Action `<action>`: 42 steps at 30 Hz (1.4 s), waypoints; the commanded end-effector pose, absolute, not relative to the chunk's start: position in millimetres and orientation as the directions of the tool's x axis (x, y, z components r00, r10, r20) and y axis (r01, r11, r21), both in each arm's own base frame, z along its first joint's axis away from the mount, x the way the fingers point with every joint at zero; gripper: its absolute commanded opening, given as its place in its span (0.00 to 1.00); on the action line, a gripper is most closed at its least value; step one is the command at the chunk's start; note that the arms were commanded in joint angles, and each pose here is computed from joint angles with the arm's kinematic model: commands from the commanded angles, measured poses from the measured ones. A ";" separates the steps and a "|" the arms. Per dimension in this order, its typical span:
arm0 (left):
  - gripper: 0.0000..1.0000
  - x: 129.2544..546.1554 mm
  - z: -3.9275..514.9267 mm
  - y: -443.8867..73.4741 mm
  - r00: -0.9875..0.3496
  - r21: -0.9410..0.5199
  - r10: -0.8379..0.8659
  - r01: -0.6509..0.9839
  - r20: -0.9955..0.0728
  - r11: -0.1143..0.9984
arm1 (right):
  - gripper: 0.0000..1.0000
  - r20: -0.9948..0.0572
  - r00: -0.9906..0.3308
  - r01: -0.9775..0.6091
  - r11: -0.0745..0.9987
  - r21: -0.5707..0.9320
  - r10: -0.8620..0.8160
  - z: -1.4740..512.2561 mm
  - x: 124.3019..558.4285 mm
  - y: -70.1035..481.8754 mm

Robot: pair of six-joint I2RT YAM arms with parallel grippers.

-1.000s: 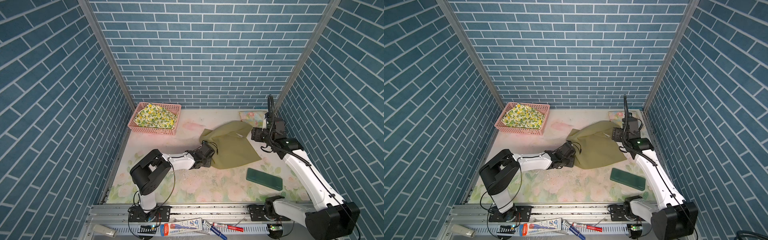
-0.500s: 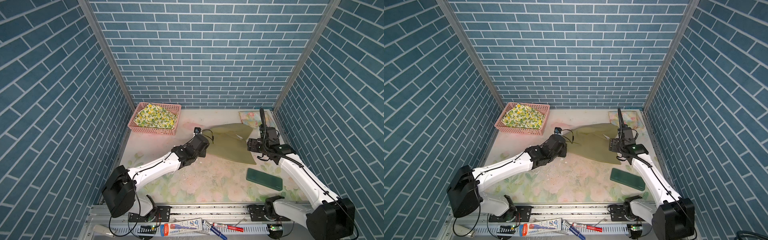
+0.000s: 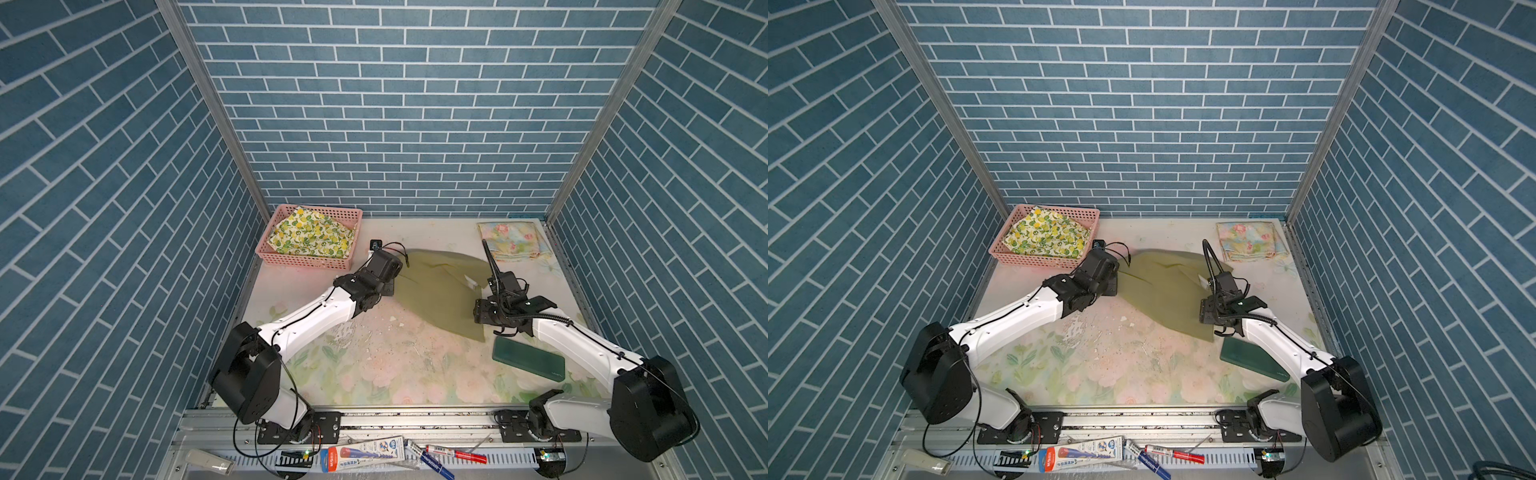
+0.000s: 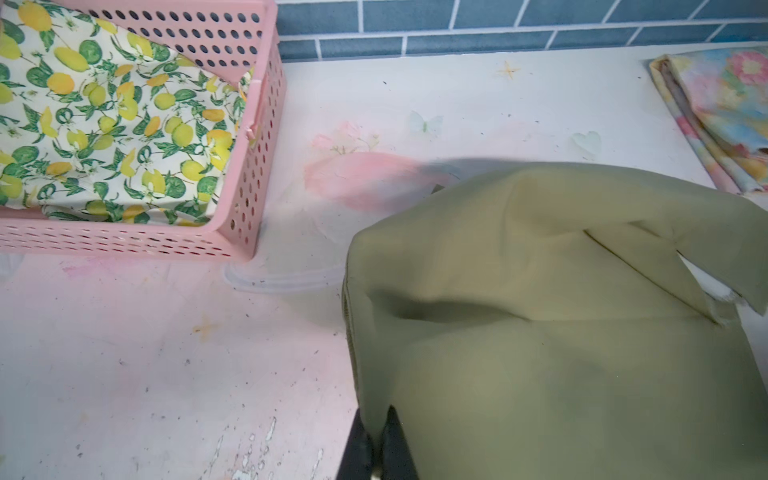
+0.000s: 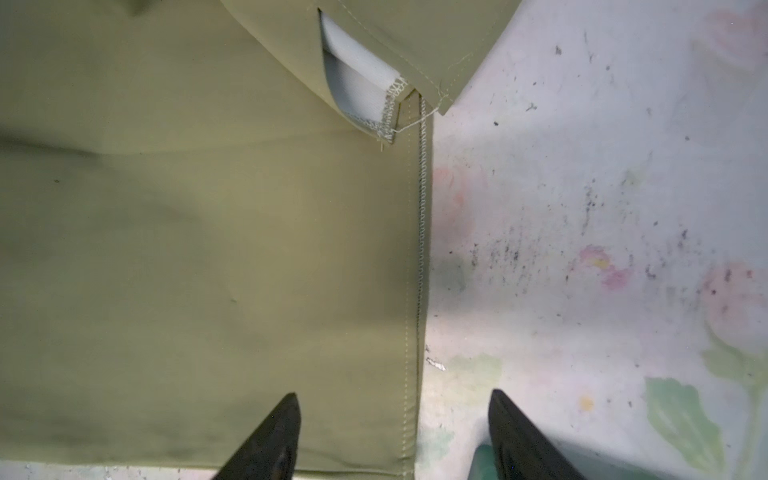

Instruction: Fold and stack the skirts

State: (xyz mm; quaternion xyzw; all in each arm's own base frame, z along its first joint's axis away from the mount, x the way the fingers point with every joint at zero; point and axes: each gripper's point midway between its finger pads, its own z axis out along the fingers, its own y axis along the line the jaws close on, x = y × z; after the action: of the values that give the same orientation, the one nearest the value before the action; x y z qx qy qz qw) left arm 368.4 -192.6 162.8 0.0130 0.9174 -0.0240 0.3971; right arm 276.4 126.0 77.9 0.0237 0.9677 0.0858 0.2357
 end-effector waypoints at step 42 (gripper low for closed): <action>0.00 383.3 145.4 -161.9 -0.701 -0.040 -0.024 0.006 -0.713 0.999 | 0.00 -0.405 -0.913 -0.026 0.980 0.197 0.057 19.4 219.1 184.7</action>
State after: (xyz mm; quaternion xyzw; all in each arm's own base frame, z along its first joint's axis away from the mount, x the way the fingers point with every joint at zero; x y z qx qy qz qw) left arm 384.9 -166.5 135.5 -0.0010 0.9263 -0.0154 0.3766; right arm 224.6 194.2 20.3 -0.0087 0.9710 0.1118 0.2112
